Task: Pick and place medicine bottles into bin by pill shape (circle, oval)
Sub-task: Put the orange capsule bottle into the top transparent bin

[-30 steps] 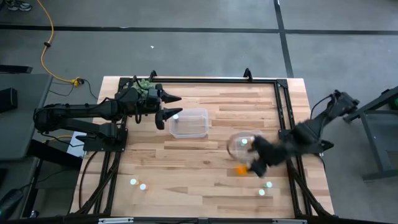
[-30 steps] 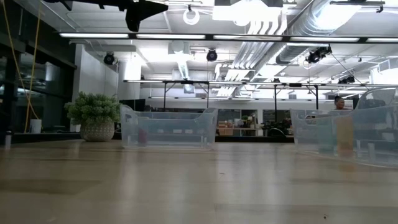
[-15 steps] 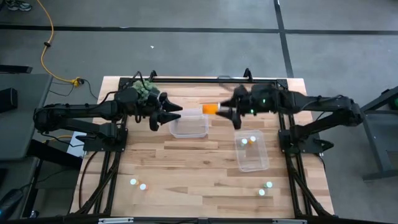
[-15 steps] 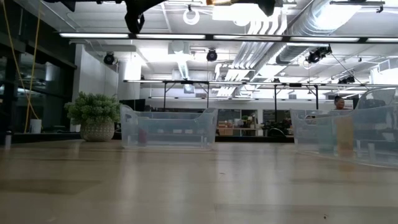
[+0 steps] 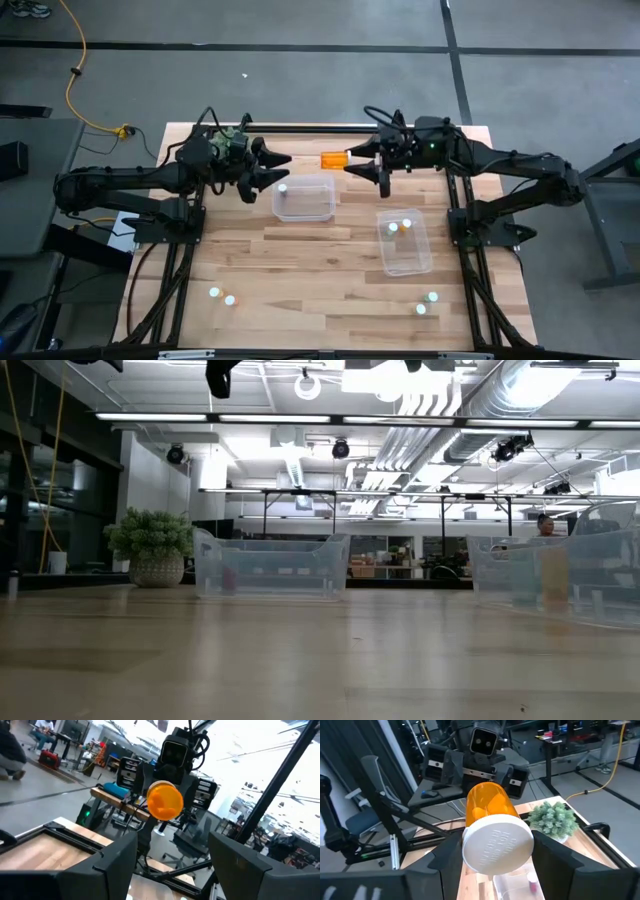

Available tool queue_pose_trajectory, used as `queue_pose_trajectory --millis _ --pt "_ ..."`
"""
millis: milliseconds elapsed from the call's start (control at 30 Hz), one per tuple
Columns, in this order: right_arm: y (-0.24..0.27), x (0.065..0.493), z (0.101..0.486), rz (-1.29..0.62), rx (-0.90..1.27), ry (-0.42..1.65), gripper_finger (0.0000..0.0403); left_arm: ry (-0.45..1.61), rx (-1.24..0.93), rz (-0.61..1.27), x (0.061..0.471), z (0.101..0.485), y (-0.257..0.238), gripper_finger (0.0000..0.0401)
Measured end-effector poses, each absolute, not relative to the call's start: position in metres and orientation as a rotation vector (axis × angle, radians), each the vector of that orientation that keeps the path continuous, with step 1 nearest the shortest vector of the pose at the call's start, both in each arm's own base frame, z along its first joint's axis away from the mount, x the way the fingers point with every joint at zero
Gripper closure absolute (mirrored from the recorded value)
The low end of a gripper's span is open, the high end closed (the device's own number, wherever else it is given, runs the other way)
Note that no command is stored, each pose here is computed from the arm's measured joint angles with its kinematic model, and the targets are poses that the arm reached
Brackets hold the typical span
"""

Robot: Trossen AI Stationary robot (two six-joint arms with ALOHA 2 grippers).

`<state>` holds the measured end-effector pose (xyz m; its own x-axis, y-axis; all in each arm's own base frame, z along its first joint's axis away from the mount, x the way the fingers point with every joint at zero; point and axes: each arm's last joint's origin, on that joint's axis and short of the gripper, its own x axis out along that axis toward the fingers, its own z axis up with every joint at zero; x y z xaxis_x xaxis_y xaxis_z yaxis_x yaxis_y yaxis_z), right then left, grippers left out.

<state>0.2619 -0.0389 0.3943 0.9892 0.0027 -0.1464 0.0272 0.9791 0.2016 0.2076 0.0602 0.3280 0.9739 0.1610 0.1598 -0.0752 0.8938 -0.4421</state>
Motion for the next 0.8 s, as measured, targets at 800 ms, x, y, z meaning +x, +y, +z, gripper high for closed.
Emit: queue_pose_trajectory --millis 800 --pt "-0.047 0.284 0.380 -0.227 0.271 0.454 0.0217 -0.189 -0.402 0.118 0.208 0.328 0.060 0.0169"
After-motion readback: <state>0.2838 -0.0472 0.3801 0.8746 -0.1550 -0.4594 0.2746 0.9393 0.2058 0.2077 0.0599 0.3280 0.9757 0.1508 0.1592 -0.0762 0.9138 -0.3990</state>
